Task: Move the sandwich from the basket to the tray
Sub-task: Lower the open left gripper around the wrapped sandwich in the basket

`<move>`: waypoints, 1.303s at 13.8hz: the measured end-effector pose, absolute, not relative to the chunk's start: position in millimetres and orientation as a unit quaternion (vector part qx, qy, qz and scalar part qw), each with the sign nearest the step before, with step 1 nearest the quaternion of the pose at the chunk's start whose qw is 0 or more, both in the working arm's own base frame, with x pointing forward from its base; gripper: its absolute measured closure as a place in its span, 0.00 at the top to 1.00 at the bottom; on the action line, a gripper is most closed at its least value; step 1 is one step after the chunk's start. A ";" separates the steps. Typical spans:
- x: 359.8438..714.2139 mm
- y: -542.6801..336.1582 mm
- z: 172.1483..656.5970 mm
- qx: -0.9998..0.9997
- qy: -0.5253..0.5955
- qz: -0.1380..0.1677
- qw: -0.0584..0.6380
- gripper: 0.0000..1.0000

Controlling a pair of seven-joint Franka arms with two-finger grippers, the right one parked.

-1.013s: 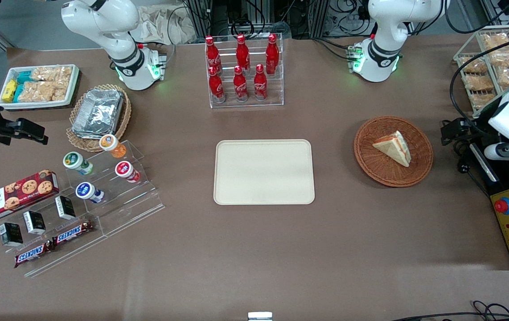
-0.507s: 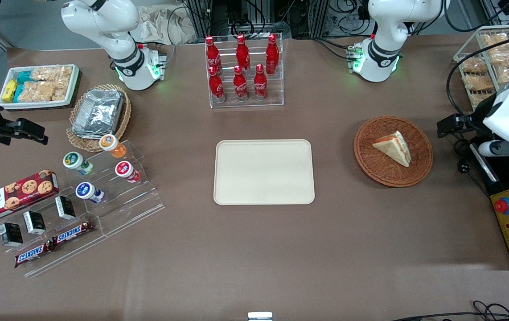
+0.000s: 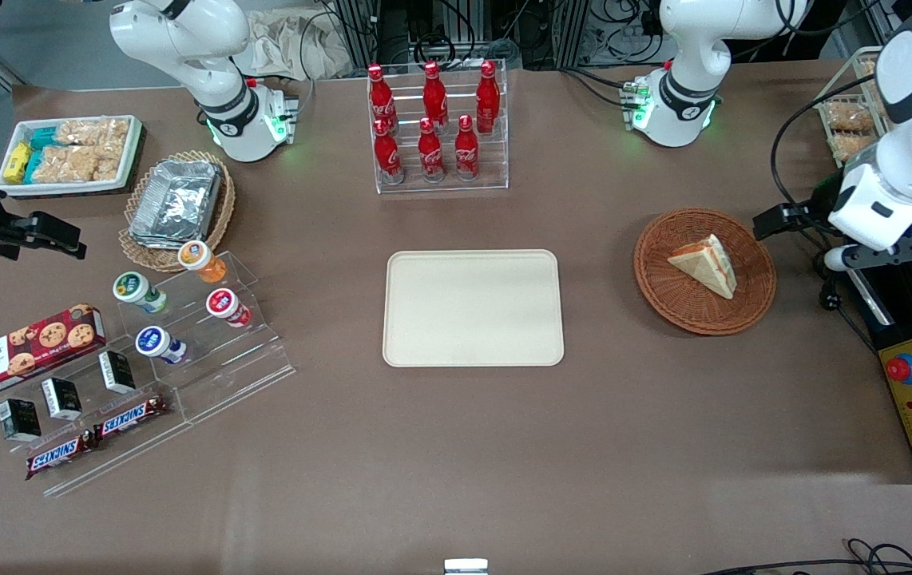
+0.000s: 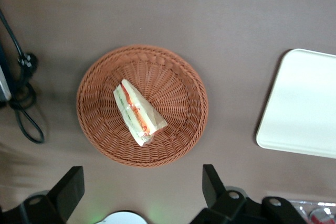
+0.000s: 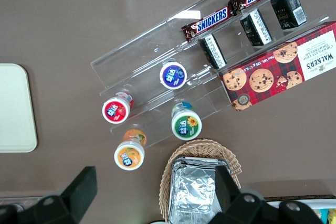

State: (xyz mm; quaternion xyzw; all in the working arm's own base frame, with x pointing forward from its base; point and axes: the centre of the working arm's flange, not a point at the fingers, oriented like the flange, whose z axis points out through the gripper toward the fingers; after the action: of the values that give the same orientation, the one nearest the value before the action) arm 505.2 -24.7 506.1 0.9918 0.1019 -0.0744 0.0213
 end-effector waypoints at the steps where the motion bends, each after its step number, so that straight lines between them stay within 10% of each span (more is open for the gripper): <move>1: 497.4 -23.4 492.6 0.989 0.125 -0.076 0.022 1.00; 18: 444.1 41.2 301.1 0.868 0.457 -0.154 0.115 1.00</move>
State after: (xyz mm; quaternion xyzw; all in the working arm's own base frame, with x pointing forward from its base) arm 444.1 41.2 301.1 0.8685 0.4569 -0.1540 0.1153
